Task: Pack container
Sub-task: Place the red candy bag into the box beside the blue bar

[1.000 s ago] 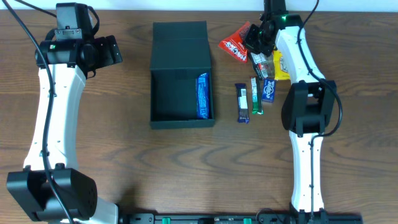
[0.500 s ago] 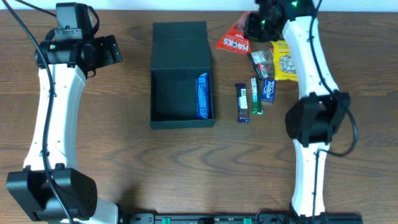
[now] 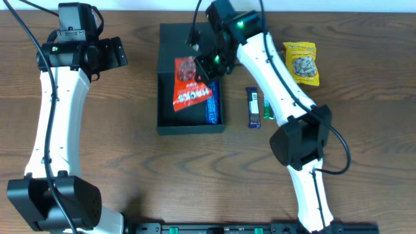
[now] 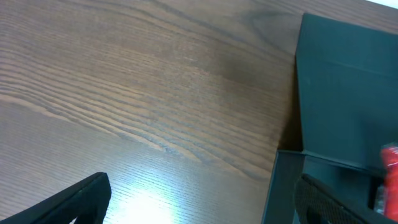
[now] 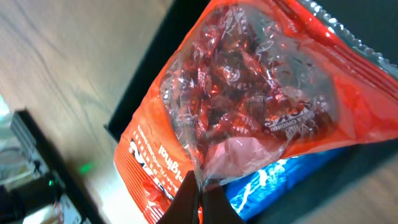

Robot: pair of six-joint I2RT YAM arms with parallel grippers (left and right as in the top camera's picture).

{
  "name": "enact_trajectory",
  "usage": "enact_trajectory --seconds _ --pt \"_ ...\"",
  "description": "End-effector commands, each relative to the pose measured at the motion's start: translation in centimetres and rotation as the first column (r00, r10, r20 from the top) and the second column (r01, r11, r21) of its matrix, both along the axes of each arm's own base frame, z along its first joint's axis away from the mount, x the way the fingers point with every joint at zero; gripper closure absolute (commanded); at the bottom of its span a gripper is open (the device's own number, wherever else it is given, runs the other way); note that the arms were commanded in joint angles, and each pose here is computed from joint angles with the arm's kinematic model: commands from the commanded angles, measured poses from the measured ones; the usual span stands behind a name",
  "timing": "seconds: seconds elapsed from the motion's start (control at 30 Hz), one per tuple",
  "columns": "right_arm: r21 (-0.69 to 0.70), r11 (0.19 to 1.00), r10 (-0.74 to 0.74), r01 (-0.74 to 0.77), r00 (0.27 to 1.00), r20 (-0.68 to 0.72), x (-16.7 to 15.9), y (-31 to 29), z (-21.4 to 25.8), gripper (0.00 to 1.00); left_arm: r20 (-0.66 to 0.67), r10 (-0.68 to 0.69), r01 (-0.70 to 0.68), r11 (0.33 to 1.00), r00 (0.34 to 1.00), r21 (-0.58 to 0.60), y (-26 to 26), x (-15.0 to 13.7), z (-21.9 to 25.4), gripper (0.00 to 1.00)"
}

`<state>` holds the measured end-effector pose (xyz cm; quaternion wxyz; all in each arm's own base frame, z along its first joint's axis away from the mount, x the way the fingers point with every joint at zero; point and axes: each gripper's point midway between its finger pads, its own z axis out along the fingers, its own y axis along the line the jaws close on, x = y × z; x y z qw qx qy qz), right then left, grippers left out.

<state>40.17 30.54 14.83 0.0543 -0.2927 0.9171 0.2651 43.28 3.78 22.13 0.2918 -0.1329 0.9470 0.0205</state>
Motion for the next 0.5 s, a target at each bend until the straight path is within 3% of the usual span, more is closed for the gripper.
enact_trajectory --seconds 0.0,0.47 --pt "0.031 0.998 0.064 -0.062 0.996 -0.061 -1.7 1.0 -2.0 0.99 -0.008 -0.006 0.006 1.0 1.0 0.008 0.3 -0.1 -0.1 0.04" --pt "0.046 0.995 0.093 -0.088 0.987 -0.132 -4.1 3.2 -6.0 0.98 -0.008 -0.006 0.006 1.0 1.0 0.008 0.3 -0.1 -0.1 0.05"
